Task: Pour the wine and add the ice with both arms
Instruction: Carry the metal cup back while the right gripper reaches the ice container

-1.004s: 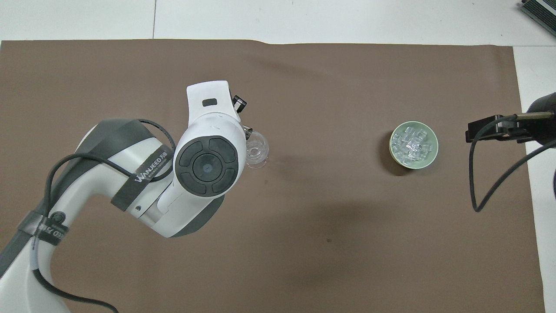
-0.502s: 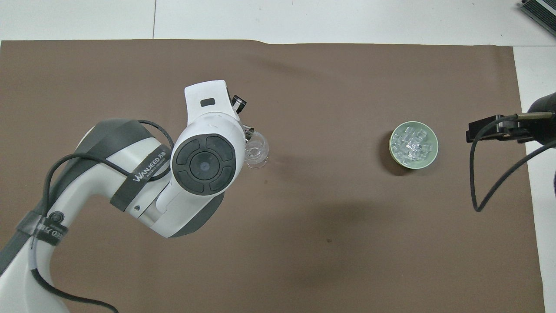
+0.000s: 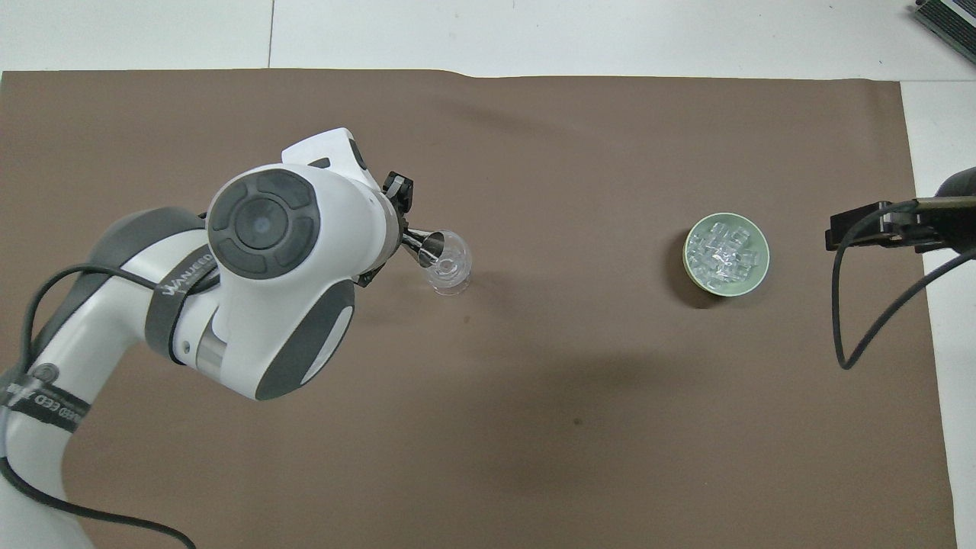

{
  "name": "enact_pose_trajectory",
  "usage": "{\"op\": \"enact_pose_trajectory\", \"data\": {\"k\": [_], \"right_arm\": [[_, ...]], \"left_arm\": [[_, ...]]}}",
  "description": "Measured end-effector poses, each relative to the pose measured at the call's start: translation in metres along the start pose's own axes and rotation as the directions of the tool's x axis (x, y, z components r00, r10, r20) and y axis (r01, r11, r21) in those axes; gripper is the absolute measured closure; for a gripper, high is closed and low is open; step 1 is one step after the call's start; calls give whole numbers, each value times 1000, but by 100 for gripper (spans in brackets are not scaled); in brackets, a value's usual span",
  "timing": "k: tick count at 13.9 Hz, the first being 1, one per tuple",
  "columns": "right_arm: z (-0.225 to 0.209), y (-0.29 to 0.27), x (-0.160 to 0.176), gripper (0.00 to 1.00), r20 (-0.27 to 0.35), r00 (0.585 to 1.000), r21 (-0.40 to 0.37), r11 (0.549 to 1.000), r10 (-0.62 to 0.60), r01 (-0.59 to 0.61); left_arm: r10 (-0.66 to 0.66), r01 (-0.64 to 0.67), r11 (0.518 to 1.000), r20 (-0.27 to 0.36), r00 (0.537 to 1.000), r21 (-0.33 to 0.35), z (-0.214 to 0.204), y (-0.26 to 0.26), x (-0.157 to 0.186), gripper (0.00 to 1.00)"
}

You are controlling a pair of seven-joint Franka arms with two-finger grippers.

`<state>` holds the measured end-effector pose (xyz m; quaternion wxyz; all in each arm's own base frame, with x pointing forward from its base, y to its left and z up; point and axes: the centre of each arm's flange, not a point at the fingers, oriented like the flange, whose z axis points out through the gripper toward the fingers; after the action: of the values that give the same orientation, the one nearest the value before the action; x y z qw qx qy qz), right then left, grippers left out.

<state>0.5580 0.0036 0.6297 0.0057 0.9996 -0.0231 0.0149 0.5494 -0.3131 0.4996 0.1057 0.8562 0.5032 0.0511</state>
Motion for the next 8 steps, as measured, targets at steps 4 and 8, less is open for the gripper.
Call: {"op": "enact_pose_trajectory", "data": {"k": [4, 8], "right_arm": [[0, 0, 0, 0, 0, 1000, 0, 1000, 0, 0], [2, 0, 0, 0, 1, 1000, 0, 1000, 0, 0]], "left_arm": [[-83, 72, 996, 234, 969, 55, -1, -10, 75, 79], [-175, 149, 984, 435, 883, 93, 7, -33, 150, 79]]}}
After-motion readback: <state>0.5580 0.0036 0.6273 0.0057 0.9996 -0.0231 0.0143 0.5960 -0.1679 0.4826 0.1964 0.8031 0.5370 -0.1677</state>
